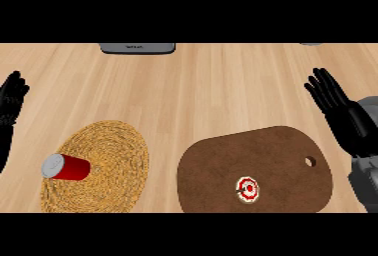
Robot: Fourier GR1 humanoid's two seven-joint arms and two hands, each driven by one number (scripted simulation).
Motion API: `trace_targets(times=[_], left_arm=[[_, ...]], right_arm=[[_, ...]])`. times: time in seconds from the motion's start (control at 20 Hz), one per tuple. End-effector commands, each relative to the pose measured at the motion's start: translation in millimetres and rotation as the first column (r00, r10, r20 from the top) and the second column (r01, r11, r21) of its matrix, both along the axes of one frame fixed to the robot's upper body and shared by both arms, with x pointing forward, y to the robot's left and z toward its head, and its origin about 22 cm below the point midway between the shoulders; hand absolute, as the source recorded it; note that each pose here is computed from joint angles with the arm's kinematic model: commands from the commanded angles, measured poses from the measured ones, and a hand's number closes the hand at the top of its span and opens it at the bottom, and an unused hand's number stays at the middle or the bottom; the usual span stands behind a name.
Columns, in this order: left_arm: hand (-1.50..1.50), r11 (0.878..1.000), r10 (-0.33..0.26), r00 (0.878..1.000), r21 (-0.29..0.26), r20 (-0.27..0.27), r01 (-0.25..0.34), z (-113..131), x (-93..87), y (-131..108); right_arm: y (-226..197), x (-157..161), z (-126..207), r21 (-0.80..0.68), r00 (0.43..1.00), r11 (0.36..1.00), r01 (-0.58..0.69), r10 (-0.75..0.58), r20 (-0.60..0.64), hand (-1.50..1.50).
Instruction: Pick the cupcake from the cutting board and place it in the pan
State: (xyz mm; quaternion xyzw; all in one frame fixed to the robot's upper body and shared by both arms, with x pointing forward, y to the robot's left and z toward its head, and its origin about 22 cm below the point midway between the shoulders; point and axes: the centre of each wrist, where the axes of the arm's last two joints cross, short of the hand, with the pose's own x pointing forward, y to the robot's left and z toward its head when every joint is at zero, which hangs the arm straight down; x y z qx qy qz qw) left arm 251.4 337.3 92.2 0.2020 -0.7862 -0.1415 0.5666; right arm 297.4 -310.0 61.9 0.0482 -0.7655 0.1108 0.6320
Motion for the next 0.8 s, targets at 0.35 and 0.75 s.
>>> trace_targets(times=[0.35,0.75], left_arm=[[0.0,0.803,0.076,0.831,-0.46,-0.551,-0.379,-119,-48.9,-44],[0.0,0.749,0.098,0.824,-0.504,-0.558,-0.431,-108,-49.1,-45]], right_arm=[[30,-50,-39,-0.156,0.976,0.965,0.209,-0.216,-0.027,1.5],[81,-125,-60,-0.26,0.93,0.897,0.357,-0.314,0.193,-1.5]])
